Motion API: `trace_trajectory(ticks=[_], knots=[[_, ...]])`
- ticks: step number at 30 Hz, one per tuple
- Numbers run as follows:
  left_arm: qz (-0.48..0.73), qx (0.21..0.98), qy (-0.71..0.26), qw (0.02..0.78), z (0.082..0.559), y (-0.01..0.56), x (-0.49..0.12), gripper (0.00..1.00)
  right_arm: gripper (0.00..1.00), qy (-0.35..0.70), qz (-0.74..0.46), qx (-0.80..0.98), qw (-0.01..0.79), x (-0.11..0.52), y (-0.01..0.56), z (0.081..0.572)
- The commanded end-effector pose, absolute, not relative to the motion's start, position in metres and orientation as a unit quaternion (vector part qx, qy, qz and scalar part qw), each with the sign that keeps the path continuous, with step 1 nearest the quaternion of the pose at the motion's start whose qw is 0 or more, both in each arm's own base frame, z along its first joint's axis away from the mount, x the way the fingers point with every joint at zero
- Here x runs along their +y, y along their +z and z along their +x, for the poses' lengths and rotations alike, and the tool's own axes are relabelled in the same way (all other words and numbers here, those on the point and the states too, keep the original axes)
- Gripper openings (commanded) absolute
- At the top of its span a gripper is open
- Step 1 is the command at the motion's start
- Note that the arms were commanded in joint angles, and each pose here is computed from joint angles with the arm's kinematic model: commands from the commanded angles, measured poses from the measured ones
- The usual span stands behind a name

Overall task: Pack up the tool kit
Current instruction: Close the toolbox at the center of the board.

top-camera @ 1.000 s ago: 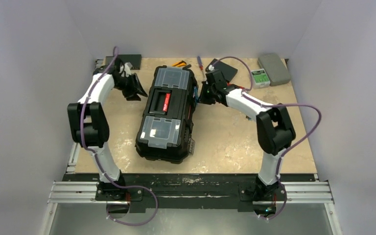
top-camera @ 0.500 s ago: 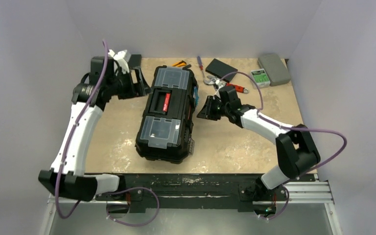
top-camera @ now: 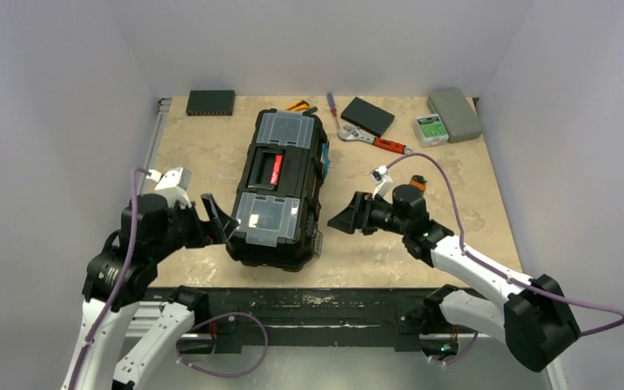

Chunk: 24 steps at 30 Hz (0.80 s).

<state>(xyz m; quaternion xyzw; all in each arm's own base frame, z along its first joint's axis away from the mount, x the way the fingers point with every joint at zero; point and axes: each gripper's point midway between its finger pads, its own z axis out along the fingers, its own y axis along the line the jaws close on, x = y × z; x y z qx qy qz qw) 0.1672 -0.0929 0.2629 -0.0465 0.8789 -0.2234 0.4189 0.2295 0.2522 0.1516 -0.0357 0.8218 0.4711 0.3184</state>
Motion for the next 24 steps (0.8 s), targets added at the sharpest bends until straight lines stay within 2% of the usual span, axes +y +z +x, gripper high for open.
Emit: trace_trajectory(ticks=[1,5,9,10,11,14,17,20,24], knots=[[-0.059,0.884,-0.287,0.364,0.136,0.244,-0.110,0.81,0.74,0.521,-0.105,0.780,0.331,0.273,0.177,0.197],[-0.051,0.890,-0.325,0.316,0.108,0.226,-0.121,0.79,0.77,0.493,-0.118,0.803,0.313,0.276,0.155,0.183],[-0.064,0.871,-0.386,0.297,0.096,0.210,-0.136,0.78,0.79,0.456,-0.109,0.825,0.316,0.271,0.135,0.193],[-0.068,0.863,-0.400,0.300,0.096,0.208,-0.139,0.77,0.76,0.442,-0.101,0.831,0.322,0.269,0.133,0.199],[-0.072,0.857,-0.409,0.305,0.096,0.205,-0.140,0.77,0.68,0.421,-0.077,0.843,0.325,0.265,0.127,0.208],[-0.066,0.850,-0.418,0.314,0.094,0.198,-0.141,0.76,0.35,0.343,-0.020,0.883,0.320,0.246,0.111,0.230],[-0.060,0.850,-0.410,0.325,0.096,0.193,-0.139,0.75,0.15,0.343,-0.026,0.892,0.295,0.249,0.107,0.244],[-0.058,0.851,-0.409,0.325,0.102,0.191,-0.141,0.76,0.04,0.354,-0.032,0.898,0.259,0.254,0.099,0.258],[-0.061,0.859,-0.390,0.327,0.109,0.190,-0.138,0.75,0.03,0.384,-0.050,0.897,0.213,0.268,0.088,0.271]])
